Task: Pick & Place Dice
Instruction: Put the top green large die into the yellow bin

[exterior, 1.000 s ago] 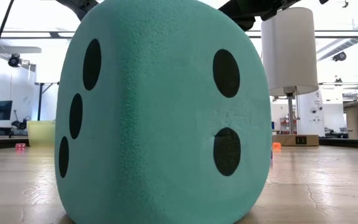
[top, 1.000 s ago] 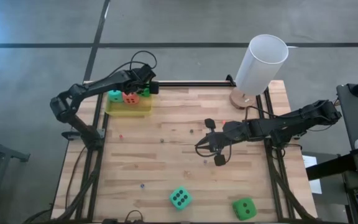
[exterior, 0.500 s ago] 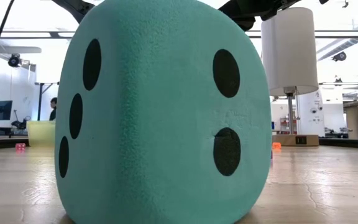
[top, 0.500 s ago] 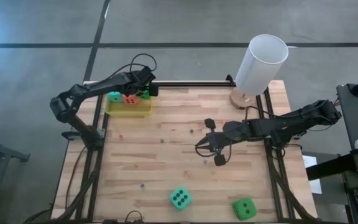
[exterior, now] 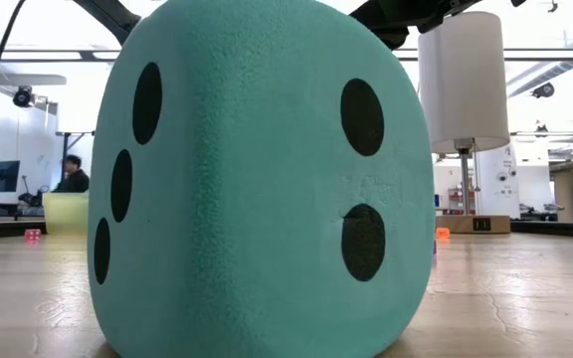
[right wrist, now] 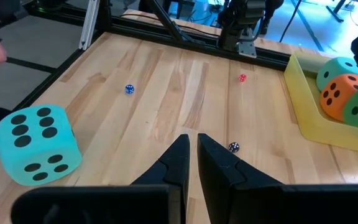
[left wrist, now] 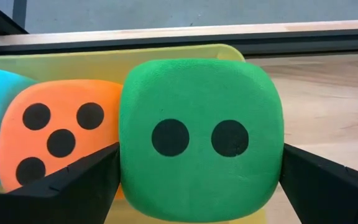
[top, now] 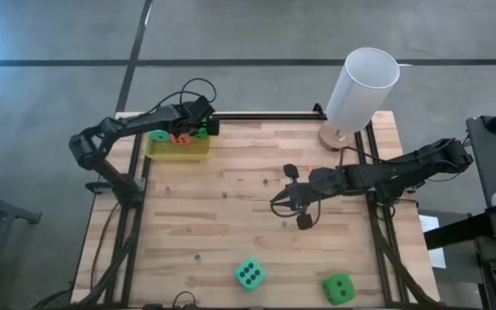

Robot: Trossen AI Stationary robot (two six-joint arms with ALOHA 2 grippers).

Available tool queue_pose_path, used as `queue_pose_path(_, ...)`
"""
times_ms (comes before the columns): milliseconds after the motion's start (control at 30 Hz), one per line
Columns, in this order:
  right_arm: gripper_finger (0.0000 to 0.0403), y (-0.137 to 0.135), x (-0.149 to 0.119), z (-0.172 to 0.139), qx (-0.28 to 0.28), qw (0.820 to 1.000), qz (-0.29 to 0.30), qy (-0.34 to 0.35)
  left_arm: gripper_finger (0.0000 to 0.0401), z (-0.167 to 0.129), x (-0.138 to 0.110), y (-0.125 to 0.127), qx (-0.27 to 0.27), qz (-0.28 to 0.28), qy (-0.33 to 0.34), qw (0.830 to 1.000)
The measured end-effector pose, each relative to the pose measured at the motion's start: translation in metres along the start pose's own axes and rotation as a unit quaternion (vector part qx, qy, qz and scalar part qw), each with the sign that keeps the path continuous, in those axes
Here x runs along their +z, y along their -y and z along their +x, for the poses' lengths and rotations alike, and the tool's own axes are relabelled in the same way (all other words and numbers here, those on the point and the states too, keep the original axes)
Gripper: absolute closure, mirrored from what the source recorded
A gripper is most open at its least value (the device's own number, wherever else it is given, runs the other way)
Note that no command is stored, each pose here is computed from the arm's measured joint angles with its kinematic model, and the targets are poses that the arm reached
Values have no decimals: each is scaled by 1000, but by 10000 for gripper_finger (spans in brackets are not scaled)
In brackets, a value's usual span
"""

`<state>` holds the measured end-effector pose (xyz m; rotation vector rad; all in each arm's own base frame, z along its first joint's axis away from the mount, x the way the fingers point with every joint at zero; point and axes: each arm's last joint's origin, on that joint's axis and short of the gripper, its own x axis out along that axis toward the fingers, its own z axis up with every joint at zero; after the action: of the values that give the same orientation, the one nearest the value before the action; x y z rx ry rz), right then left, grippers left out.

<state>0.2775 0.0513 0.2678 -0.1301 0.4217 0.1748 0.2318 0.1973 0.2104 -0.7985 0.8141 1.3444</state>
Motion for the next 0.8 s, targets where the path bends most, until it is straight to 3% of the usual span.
queue_pose_path(800,374,0,0,0,0,1000,0,0,2,-6,5,2,-21,3,-8,1000)
